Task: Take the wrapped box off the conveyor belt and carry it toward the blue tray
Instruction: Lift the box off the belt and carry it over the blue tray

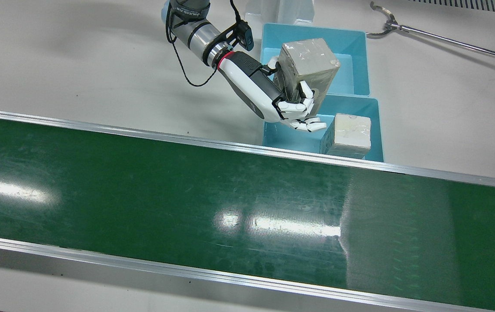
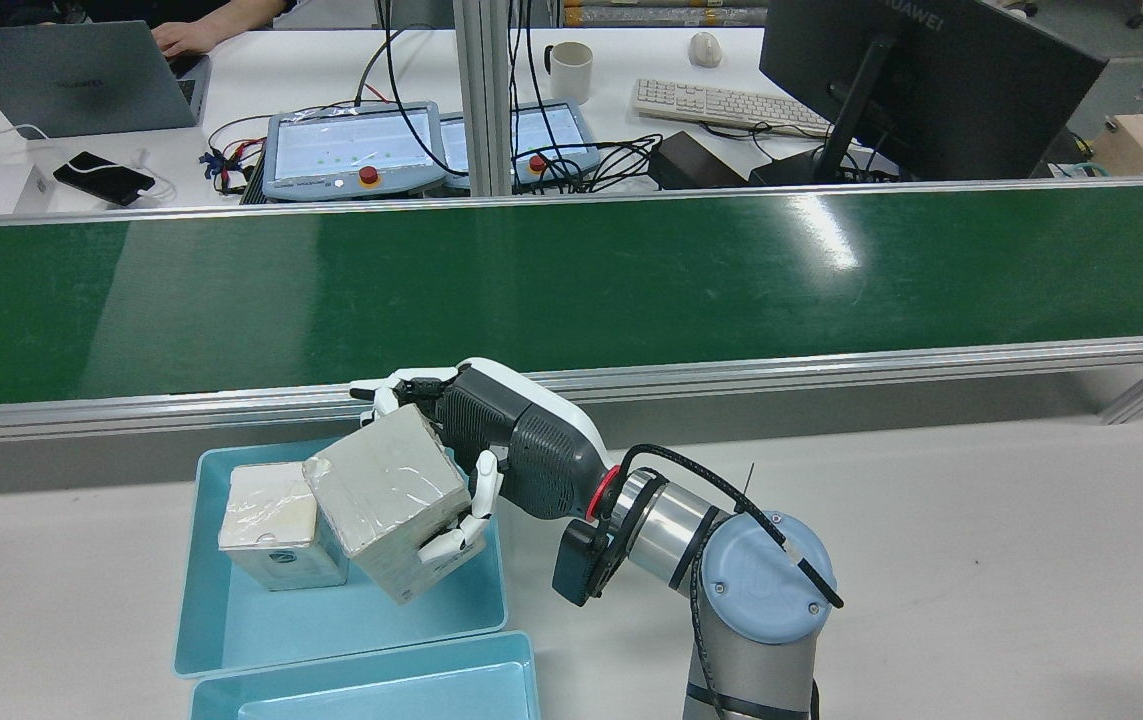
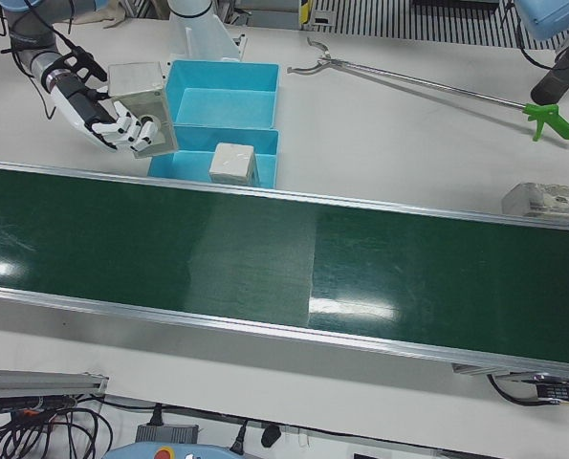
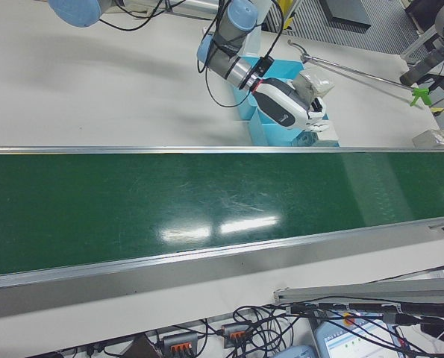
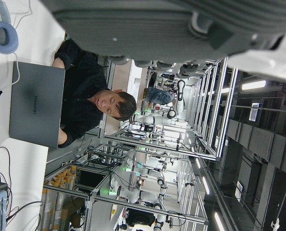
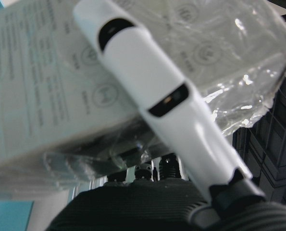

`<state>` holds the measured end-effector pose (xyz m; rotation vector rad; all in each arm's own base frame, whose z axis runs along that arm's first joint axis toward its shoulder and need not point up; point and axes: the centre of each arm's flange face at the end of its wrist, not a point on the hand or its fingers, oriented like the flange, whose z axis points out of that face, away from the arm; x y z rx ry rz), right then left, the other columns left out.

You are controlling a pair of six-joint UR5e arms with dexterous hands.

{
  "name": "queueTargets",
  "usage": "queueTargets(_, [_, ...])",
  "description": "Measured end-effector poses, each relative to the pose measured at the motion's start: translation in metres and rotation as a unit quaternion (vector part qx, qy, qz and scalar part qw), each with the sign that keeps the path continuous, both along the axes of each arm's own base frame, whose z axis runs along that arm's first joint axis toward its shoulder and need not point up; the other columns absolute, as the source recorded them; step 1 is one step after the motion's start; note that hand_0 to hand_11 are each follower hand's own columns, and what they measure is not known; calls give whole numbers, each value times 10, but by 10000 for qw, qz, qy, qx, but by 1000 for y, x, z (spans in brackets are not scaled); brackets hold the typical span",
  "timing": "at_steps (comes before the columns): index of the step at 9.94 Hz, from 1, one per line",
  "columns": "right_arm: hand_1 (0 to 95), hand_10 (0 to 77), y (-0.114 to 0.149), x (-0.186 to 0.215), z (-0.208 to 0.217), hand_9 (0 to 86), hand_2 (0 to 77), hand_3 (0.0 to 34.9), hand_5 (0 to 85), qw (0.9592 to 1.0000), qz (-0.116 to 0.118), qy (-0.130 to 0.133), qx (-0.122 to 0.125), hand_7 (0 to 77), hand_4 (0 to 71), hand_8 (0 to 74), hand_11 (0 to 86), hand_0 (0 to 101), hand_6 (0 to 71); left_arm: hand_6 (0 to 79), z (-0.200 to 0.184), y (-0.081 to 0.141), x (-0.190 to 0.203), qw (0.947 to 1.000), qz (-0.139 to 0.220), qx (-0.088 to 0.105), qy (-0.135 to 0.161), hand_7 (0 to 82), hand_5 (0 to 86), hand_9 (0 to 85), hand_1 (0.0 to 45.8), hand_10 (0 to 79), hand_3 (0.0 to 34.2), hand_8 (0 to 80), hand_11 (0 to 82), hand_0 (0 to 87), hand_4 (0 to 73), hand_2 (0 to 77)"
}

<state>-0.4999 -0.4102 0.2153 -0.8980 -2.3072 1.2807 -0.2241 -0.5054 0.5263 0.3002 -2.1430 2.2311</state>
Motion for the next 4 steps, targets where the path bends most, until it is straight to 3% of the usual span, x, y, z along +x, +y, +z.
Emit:
queueTargets(1, [27, 164, 3, -2, -1, 322, 333, 2, 600, 10000, -22, -8, 8, 649, 338, 147, 365, 574, 371, 0, 0, 0, 0, 10000, 0, 0, 0, 5, 11, 5, 0, 5, 0, 5, 0, 0, 0, 5])
queueTargets(2, [82, 0, 5, -2, -3, 87, 267, 31, 518, 10000, -35, -29, 14, 545, 245, 0, 158, 570, 278, 0, 0, 0, 0, 10000, 0, 0, 0, 5, 11, 5, 0, 5, 0, 5, 5, 0, 0, 5])
queueTargets(3, [267, 0, 6, -2, -4, 16, 131, 105, 273, 10000, -42, -52, 17, 415, 164, 0, 16, 515, 131, 0, 0, 0, 0, 10000, 0, 0, 0, 5, 11, 5, 0, 5, 0, 5, 0, 0, 0, 11])
queueTargets(4, [267, 0, 7, 0, -6, 16, 131, 105, 273, 9999, -44, -89, 24, 415, 164, 0, 16, 515, 131, 0, 0, 0, 0, 10000, 0, 0, 0, 5, 11, 5, 0, 5, 0, 5, 0, 0, 0, 11])
